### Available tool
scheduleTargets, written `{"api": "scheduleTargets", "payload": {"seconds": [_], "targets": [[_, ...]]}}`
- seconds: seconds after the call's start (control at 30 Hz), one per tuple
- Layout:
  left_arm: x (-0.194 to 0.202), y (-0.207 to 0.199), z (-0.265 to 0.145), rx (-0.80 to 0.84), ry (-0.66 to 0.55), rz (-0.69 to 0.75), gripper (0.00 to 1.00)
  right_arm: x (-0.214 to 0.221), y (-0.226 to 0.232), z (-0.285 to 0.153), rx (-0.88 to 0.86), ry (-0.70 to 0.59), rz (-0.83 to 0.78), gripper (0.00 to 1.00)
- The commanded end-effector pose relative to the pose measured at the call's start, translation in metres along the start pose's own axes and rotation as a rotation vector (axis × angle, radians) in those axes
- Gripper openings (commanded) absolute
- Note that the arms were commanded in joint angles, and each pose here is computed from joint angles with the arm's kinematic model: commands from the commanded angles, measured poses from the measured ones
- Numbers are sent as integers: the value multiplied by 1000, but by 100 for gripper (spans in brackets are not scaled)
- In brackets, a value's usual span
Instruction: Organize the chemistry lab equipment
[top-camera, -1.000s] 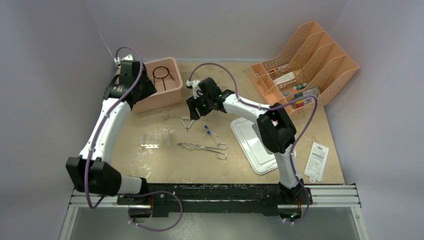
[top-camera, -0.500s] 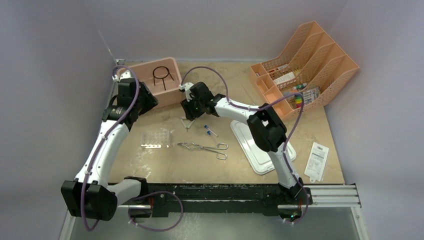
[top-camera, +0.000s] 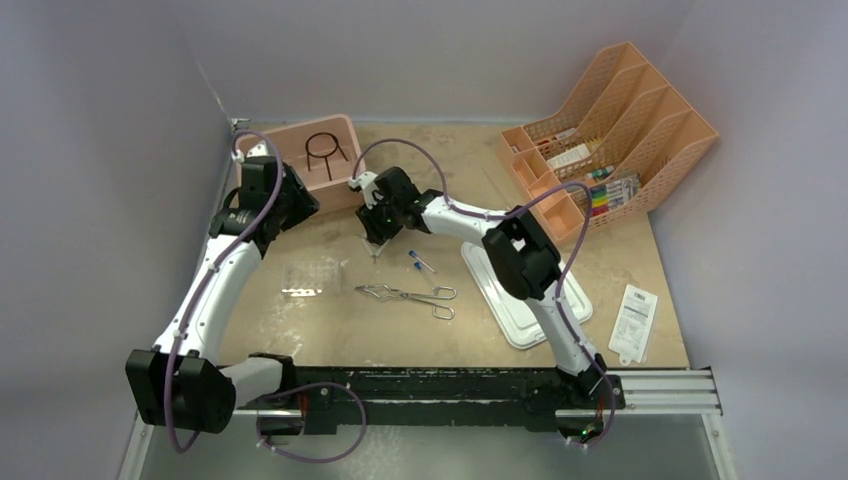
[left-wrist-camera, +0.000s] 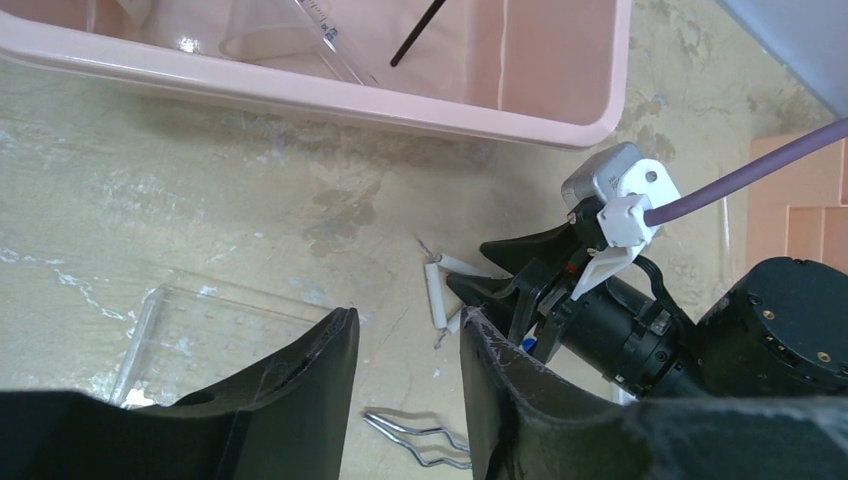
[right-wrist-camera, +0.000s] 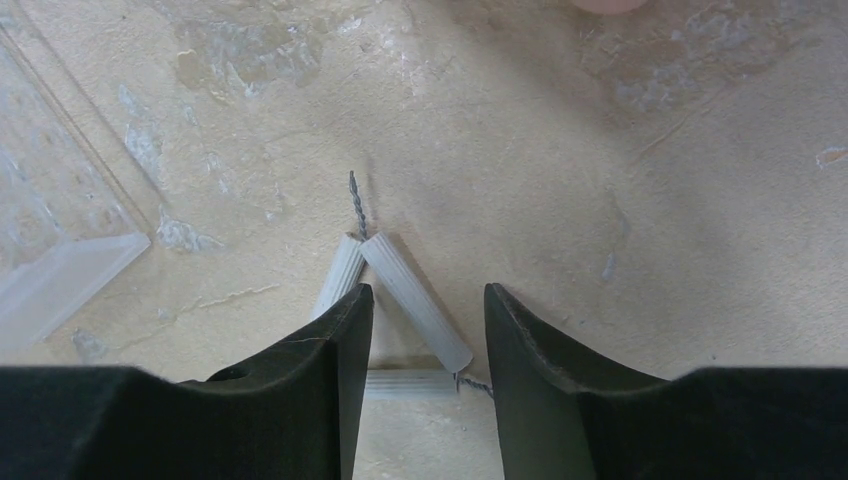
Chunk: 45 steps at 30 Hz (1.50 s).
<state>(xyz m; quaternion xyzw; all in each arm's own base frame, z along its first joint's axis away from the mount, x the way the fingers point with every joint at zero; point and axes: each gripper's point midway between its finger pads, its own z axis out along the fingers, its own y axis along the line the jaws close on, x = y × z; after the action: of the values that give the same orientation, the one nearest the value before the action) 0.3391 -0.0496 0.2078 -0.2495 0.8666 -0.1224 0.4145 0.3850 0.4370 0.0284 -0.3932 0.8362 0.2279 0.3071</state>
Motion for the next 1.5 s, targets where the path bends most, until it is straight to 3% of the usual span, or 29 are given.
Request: {"api": "scheduleTargets", "payload": {"seconds": [0.0, 0.23, 0.43, 0.6, 0.77, 0.9, 1.1, 1.23, 1.47], "targets": [[-18, -9, -3, 26, -44, 24, 39, -1, 7, 4, -8, 24, -103, 45], [-21, -10, -2, 19, -38, 43, 37, 40, 2, 1, 40, 152, -243, 25], [-28, -9, -1, -5, -65, 24, 35, 18, 13, -23, 37, 75, -169, 0], [-59, 6, -19, -104, -205, 8, 35, -55, 37, -60, -25, -132, -43, 0], [-60, -6, -21, -36, -206, 1, 35, -86, 31, -96, -13, -240, 4, 0], [-46, -27, -16, 91, -148, 15, 44, -101, 20, -127, -15, -323, 54, 0], [-22, -70, -14, 350, -36, 44, 65, -116, 14, -169, -99, -414, 114, 0], [-5, -107, -20, 574, 69, 58, 66, -125, 11, -189, -126, -453, 129, 0], [30, -151, -19, 792, 258, 39, 52, -135, 25, -207, -210, -484, 103, 0]]}}
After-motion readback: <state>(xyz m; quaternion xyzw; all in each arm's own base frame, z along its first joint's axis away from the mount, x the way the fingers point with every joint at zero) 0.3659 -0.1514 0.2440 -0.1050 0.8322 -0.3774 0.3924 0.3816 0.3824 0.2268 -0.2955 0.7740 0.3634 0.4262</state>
